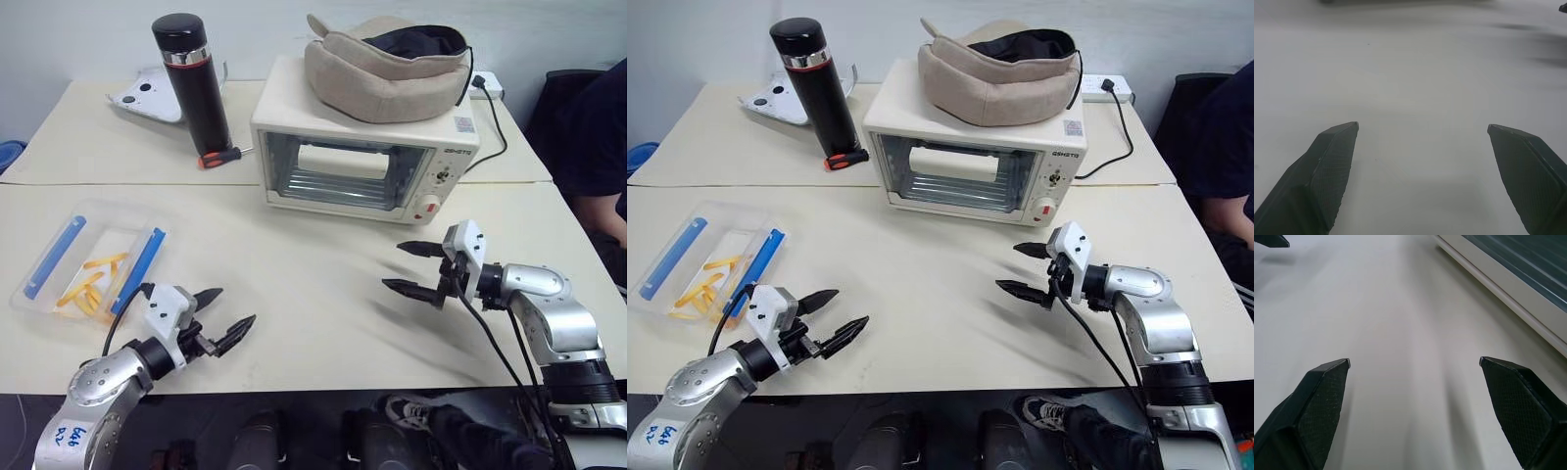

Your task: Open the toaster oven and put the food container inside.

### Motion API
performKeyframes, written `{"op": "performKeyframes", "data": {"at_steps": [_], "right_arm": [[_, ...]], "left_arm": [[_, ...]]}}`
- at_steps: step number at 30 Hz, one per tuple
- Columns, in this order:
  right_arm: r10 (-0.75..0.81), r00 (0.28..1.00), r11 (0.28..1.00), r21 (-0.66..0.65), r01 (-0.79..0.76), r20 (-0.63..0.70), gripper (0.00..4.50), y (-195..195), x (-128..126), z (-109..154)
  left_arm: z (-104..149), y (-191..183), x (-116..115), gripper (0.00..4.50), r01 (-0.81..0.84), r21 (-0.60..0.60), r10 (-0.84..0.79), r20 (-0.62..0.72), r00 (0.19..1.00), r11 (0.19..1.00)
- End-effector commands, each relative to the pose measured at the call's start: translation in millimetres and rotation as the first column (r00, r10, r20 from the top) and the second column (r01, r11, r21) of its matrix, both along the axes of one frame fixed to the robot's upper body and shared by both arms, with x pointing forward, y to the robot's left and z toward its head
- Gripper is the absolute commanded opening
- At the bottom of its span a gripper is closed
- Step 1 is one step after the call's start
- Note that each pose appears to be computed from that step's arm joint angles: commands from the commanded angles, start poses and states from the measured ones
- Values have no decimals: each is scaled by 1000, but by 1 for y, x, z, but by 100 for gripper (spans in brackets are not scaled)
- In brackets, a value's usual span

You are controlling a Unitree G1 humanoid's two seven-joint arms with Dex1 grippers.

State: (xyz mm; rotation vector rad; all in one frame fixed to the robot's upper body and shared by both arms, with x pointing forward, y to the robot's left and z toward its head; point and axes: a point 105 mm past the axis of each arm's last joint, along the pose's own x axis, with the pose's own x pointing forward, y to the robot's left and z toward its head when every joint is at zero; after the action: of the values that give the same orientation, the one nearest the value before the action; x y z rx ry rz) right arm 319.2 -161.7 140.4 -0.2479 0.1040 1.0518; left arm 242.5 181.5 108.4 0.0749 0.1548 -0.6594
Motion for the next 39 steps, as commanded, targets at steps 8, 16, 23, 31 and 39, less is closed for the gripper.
{"op": "performKeyframes", "data": {"at_steps": [8, 16, 23, 31, 39], "right_arm": [[18, 1000, 999, 43, -18, 3, 444, 3, -7, 15], [24, 1000, 986, 162, -27, 20, 444, 20, -1, 41], [-3, 998, 951, 310, -18, 68, 444, 35, 20, 83], [-31, 994, 926, 378, -10, 101, 444, 44, 43, 105], [88, 986, 910, 391, -138, 143, 444, 60, 26, 117]], "left_arm": [[9, 3, 7, 450, -51, -62, 50, -13, 999, 997], [35, -10, 3, 450, 46, -96, -44, 26, 999, 994], [105, -22, 9, 450, 132, -121, -104, 218, 970, 984], [149, -26, 8, 450, 180, -28, -162, 321, 933, 983], [159, -20, 18, 450, 155, -35, -135, 334, 933, 987]]}}
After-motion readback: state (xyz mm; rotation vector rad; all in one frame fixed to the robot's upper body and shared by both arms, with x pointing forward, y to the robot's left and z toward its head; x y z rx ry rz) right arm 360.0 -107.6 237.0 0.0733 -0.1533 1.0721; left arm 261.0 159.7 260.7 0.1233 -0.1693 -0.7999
